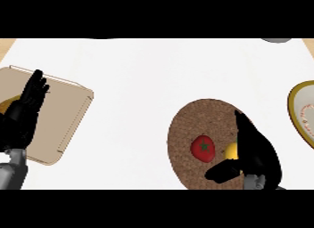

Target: Pick the tomato from the placemat and place it in the bowl

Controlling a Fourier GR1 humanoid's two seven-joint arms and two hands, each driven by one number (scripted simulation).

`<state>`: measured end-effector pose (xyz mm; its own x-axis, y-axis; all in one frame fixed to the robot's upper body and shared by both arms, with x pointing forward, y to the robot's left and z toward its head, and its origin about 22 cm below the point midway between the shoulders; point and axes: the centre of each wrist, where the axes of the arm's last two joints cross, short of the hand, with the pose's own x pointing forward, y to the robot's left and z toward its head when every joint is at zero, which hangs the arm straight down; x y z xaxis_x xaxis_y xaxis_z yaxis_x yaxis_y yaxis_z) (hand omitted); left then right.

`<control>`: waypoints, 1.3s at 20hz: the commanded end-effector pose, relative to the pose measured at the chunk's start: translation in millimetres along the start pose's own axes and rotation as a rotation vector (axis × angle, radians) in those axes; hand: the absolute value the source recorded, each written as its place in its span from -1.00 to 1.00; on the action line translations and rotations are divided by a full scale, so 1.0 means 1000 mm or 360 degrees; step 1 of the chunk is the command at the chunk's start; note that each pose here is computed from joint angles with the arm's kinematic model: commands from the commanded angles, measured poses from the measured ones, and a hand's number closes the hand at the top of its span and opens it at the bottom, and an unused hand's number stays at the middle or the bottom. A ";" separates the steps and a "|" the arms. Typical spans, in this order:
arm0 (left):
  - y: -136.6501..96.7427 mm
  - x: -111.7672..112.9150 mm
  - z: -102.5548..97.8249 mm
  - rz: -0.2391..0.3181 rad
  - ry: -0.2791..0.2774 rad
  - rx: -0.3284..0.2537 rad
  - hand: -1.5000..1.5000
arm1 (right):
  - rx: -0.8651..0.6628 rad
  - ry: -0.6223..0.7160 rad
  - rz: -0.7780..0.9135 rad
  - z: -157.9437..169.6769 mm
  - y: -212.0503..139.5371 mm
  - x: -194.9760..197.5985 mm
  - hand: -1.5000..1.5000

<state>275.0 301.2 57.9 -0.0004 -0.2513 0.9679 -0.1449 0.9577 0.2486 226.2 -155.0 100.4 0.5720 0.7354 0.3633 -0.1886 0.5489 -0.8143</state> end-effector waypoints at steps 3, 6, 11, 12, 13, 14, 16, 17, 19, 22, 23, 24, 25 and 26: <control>0.010 0.001 -0.004 0.0014 0.0023 0.0012 0.00 | -0.0075 0.0275 0.0270 -0.002 0.009 0.029 -1.00; 0.009 0.010 -0.015 0.0003 0.0017 0.0044 0.00 | -0.0010 0.0285 0.0221 -0.004 0.016 0.034 -1.00; 0.002 -0.003 0.007 -0.0010 0.0014 -0.0018 0.00 | 0.0083 0.0309 0.0217 -0.009 0.027 0.035 -1.00; -0.005 -0.002 -0.002 0.0000 0.0008 0.0026 0.00 | 0.0143 0.0316 0.0213 -0.014 0.041 0.022 -1.00; 0.001 -0.015 -0.007 0.0002 -0.0001 0.0030 0.00 | 0.0119 0.0327 0.0229 -0.014 0.034 0.034 -1.00; 0.010 0.009 -0.004 -0.0023 -0.0002 0.0018 0.00 | 0.0131 0.0340 0.0232 -0.021 0.034 0.023 -1.00; 0.017 -0.001 -0.007 -0.0001 0.0058 0.0032 0.00 | 0.0127 0.0332 0.0210 -0.014 0.056 0.015 -1.00; 0.017 0.010 -0.007 -0.0011 0.0019 0.0019 0.00 | 0.0104 0.0342 0.0210 -0.012 0.052 0.027 -1.00; 0.006 -0.005 -0.001 -0.0007 0.0017 0.0006 0.00 | 0.0086 0.0323 0.0188 -0.017 0.057 0.028 -1.00; 0.002 -0.009 -0.002 0.0019 0.0038 0.0018 0.00 | 0.0086 0.0344 0.0202 -0.019 0.062 0.025 -1.00; 0.005 -0.001 -0.001 0.0002 0.0030 0.0055 0.00 | 0.0067 0.0362 0.0189 -0.021 0.070 0.022 -1.00; 0.000 -0.019 0.003 0.0015 0.0001 0.0009 0.00 | 0.0068 0.0363 0.0178 -0.030 0.057 0.029 -1.00; 0.004 0.013 -0.005 0.0023 0.0014 0.0034 0.00 | 0.0098 0.0383 0.0209 -0.013 0.070 0.024 -1.00; 0.016 0.012 -0.010 -0.0030 -0.0005 0.0078 0.00 | 0.0093 0.0367 0.0198 -0.019 0.064 0.017 -1.00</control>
<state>277.5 307.0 61.3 0.0080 -0.2503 0.9681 -0.1677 0.9541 0.2481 242.2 -118.7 46.4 0.5899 0.7726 0.2349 -0.3031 0.4815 -0.8224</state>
